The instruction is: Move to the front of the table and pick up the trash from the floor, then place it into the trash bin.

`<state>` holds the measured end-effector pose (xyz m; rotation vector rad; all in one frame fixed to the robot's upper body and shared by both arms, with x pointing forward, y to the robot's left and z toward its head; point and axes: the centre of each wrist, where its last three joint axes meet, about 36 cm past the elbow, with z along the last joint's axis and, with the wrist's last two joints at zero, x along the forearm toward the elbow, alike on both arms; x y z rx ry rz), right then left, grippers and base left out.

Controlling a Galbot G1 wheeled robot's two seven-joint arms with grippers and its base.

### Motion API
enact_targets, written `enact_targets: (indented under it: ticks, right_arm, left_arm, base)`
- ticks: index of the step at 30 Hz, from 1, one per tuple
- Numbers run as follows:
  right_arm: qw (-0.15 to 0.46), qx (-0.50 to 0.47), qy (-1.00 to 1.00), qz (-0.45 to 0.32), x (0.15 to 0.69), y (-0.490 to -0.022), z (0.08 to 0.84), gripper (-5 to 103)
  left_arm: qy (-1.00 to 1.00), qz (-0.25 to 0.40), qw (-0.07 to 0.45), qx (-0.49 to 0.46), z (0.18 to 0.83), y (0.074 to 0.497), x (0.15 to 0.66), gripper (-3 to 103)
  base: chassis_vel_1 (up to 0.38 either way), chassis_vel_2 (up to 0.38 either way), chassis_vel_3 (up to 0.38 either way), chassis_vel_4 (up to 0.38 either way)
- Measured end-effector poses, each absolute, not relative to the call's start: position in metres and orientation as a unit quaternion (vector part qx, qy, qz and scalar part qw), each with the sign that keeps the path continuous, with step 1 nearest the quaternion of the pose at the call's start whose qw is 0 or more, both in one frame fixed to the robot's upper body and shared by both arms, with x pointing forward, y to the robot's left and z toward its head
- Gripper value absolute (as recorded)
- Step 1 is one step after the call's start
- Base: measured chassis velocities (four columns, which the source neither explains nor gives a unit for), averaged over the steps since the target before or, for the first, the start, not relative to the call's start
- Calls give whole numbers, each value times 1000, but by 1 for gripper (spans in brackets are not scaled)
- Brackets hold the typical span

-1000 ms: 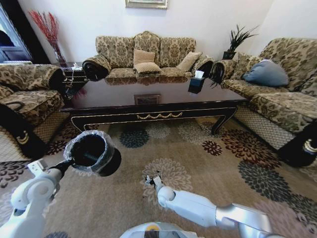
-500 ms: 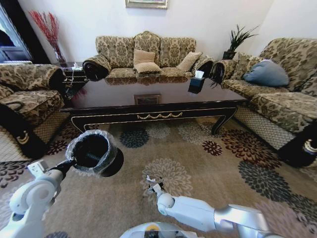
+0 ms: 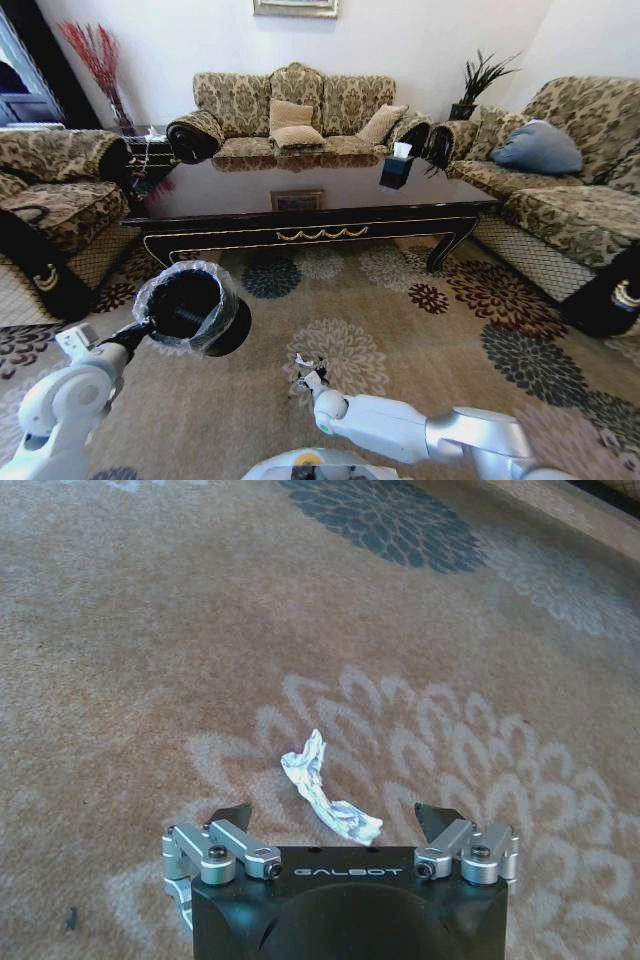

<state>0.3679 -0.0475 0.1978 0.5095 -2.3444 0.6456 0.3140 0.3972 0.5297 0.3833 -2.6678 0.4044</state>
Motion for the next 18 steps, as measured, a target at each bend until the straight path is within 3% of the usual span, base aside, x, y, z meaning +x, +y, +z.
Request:
enact_targets:
  ticks: [3,7,13,16,18]
  right_arm:
    - [321,195,-893,248,371,-45,196,90]
    - [321,199,-891,251,373,-46,192,74]
    - [321,201,-890,253,377,-48,188,62]
    - [321,204,-890,250,378,-46,187,46]
    - [321,205,-890,250,377,-46,187,46]
  left_arm:
    - [-957,145,207,139,529,398,314,2]
    - [-957,146,208,139,528,398,316,2]
    - [-957,146,209,137,527,397,317,2]
    - [-957,146,210,137,526,397,317,2]
    - [-957,146,211,137,526,397,318,2]
  base:
    - [0,0,0,0]
    - [0,0,0,0]
    - [0,0,0,0]
    - [0,0,0,0]
    - [0,0,0,0]
